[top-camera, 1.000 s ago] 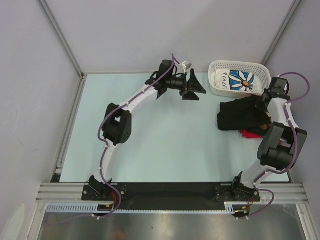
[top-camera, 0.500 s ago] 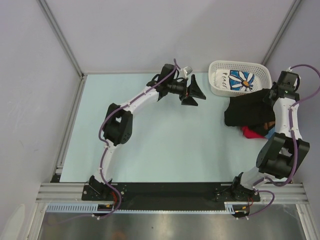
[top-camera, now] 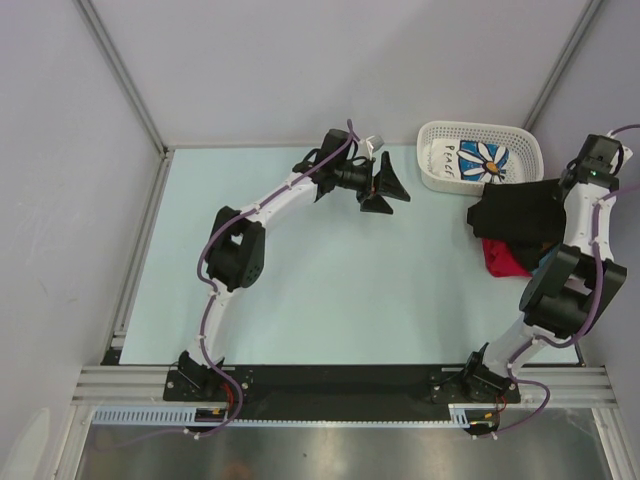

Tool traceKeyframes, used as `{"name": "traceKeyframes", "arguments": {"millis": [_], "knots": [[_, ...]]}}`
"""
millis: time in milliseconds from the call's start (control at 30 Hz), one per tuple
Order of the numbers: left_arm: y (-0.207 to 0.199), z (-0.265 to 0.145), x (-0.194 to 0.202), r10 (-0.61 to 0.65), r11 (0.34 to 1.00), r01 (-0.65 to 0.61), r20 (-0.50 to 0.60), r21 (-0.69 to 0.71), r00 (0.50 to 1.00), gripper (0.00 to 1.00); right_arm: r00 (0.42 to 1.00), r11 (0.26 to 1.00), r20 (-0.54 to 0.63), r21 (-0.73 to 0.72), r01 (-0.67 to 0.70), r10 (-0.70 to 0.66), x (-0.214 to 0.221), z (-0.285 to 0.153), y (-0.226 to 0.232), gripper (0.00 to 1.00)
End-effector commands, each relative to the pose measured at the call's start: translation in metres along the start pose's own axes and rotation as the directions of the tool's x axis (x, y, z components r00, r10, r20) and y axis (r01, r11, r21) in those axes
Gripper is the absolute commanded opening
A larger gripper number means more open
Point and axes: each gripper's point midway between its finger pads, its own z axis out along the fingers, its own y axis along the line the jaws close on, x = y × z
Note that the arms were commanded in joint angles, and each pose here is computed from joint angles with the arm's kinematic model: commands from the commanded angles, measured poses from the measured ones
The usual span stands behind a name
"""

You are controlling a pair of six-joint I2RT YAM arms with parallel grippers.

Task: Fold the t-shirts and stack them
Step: Put the neatly folded tshirt into the corner of the board with the right arm

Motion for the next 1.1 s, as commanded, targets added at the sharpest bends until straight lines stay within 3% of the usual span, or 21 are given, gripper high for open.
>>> {"name": "traceKeyframes", "arguments": {"millis": [0, 433, 500, 533, 567, 600, 633, 767, 900, 1067], "knots": [[-0.009, -0.004, -0.002, 0.049, 0.999, -0.049, 0.011, 0.004, 0.999, 1.0, 0.994, 0.994, 0.106, 0.107, -0.029, 0.018, -0.039, -0.005, -0.026, 0.0], [0.0, -0.006, 0.002, 0.043, 0.999, -0.043, -0.007, -0.02, 0.999, 1.0, 0.998, 0.936, -0.048, 0.351, -0.023, 0.043, 0.016, 0.048, -0.085, 0.0], [-0.003, -0.011, 0.0, 0.05, 0.999, -0.05, 0.001, -0.022, 0.999, 1.0, 0.995, 0.933, -0.079, 0.358, -0.029, 0.061, 0.024, 0.054, -0.083, 0.14], [-0.002, -0.014, -0.002, 0.052, 0.998, -0.051, 0.006, -0.024, 0.999, 1.0, 0.993, 0.933, -0.09, 0.359, -0.039, 0.076, 0.027, 0.053, -0.082, 0.37], [-0.002, -0.015, -0.003, 0.054, 0.998, -0.054, 0.01, -0.028, 0.998, 1.0, 0.991, 0.934, -0.086, 0.353, -0.065, 0.101, 0.028, 0.052, -0.08, 0.45], [-0.004, -0.017, -0.003, 0.058, 0.998, -0.057, 0.013, -0.027, 0.998, 1.0, 0.99, 0.944, -0.069, 0.316, -0.091, 0.119, 0.023, 0.045, -0.074, 0.6], [-0.001, -0.019, -0.004, 0.057, 0.998, -0.057, 0.016, -0.032, 0.998, 1.0, 0.99, 0.954, -0.056, 0.281, -0.109, 0.13, 0.018, 0.041, -0.069, 0.96], [0.001, -0.024, -0.005, 0.055, 0.998, -0.054, 0.019, -0.039, 0.998, 1.0, 0.985, 0.983, 0.009, 0.062, -0.172, 0.172, -0.012, 0.0, -0.033, 1.0], [0.003, -0.025, -0.004, 0.081, 0.995, -0.08, 0.019, -0.053, 0.997, 1.0, 0.984, 0.971, 0.084, -0.198, -0.137, 0.156, -0.031, -0.06, 0.014, 1.0], [0.007, -0.03, -0.003, 0.104, 0.989, -0.102, 0.018, -0.103, 0.994, 1.0, 0.997, 0.932, 0.062, -0.361, -0.015, 0.039, 0.019, -0.112, 0.065, 0.99]]}}
